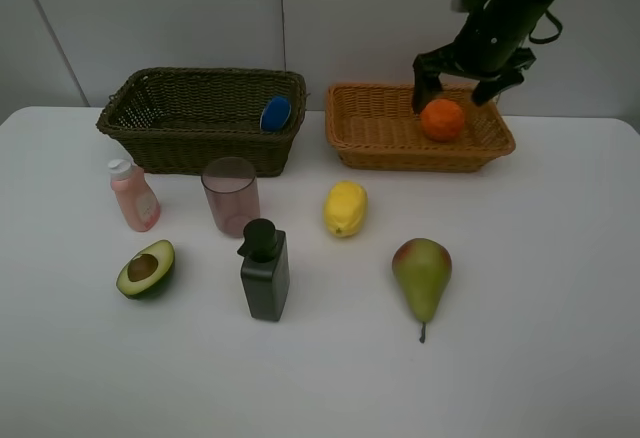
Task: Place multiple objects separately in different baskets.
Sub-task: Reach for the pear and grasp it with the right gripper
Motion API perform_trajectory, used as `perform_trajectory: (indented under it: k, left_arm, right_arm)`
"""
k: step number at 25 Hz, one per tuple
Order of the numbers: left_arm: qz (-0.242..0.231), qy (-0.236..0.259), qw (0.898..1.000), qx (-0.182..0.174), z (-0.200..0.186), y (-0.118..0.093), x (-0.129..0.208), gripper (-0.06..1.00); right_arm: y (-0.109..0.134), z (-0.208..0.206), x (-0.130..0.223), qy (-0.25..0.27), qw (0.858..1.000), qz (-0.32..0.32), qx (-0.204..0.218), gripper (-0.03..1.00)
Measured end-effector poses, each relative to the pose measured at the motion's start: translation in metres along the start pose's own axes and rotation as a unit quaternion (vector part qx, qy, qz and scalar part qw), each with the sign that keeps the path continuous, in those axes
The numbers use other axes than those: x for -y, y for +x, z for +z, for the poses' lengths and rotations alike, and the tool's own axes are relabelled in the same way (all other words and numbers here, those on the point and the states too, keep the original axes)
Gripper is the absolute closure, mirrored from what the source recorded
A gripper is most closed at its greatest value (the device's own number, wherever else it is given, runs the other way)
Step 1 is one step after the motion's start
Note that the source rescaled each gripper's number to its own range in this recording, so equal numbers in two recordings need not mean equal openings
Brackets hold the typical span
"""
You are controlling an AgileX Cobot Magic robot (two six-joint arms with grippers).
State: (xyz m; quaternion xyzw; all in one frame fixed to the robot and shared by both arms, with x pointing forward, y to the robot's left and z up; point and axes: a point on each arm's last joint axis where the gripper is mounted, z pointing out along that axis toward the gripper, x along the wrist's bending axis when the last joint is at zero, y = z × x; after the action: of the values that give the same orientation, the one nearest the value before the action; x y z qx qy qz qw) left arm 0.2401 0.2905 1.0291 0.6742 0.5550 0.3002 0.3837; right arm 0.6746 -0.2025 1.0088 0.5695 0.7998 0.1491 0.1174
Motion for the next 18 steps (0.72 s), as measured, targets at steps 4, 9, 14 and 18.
perform_trajectory:
  k: [4, 9, 14, 18]
  left_arm:
    - [0.000, 0.000, 1.000, 0.000, 0.000, 0.000, 0.000, -0.05]
    - [0.000, 0.000, 1.000, 0.000, 0.000, 0.000, 0.000, -0.05]
    - [0.000, 0.000, 1.000, 0.000, 0.000, 0.000, 0.000, -0.05]
    - [0.000, 0.000, 1.000, 0.000, 0.000, 0.000, 0.000, -0.05]
  right_arm:
    - [0.017, -0.021, 0.002, 0.012, 1.000, 0.000, 0.014, -0.03]
    - [0.041, -0.037, 0.011, 0.032, 0.999, -0.014, 0.014, -0.03]
    - [0.056, -0.053, 0.037, 0.024, 1.000, -0.003, 0.007, -0.03]
    - [0.067, -0.056, 0.064, 0.025, 1.000, 0.013, 0.001, -0.03]
